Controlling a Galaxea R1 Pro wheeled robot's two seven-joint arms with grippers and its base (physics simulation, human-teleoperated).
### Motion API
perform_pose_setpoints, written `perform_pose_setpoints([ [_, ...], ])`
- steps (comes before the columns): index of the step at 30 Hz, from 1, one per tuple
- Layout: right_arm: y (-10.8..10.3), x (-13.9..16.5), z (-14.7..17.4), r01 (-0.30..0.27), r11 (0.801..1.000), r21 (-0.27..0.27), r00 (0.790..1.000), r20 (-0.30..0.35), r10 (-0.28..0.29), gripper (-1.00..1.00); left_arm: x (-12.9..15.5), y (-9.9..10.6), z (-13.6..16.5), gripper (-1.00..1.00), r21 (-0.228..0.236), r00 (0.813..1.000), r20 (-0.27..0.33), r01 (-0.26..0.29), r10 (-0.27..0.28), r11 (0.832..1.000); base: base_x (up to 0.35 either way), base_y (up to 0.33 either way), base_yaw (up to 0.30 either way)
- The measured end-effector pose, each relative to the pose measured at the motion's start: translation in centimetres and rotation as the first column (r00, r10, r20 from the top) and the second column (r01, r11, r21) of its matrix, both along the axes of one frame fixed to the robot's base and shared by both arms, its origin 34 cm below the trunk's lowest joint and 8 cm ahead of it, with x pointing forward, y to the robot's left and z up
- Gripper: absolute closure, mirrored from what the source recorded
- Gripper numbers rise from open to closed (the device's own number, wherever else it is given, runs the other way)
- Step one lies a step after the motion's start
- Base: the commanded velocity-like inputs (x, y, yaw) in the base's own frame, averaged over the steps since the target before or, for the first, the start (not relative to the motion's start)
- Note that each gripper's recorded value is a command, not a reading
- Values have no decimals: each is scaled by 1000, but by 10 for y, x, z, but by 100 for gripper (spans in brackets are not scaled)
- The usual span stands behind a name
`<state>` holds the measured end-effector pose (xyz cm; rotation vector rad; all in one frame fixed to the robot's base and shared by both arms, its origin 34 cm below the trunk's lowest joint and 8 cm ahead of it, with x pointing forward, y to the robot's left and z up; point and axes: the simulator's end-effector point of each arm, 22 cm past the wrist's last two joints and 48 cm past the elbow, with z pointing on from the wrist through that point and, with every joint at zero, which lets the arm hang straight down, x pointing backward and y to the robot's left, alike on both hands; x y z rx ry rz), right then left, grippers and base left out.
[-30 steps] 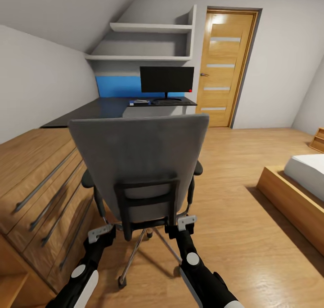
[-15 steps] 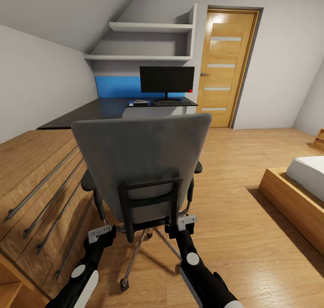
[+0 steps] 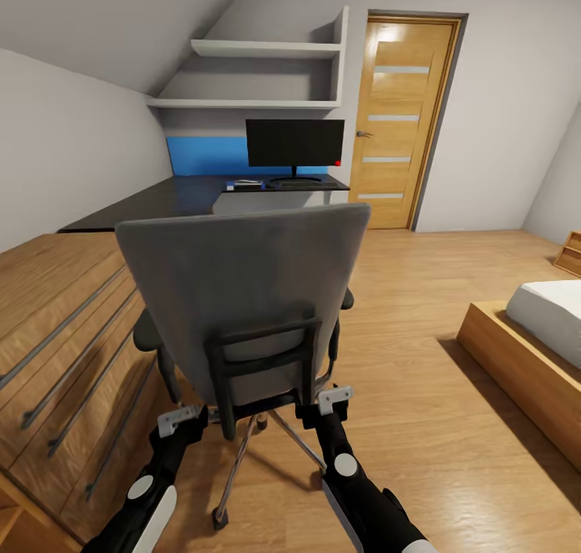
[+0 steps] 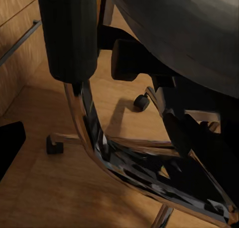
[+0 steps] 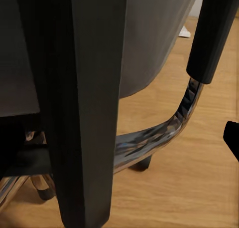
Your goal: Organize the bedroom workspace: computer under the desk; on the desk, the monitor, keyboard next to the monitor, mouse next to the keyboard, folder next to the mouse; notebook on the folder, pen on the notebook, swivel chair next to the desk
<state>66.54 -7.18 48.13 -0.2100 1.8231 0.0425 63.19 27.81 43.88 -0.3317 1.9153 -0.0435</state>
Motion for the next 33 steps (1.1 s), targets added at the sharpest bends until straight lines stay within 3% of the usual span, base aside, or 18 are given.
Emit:
perform_pose_setpoints([
  [10,-1,0,0,3,1000,0,1000,0,-3,-100,0,0,0,-100,0,1000,0,0,0,1000,37,23,0],
  [23,-1,0,-1,3,1000,3,1000,-3,-3,-100,0,0,0,-100,0,1000,0,0,0,1000,230,174,0],
  [33,-1,0,-1,5,1000,5,1000,-3,-5,-100,0,0,0,-100,-1,1000,-1,-2,2,1000,264,28,0],
])
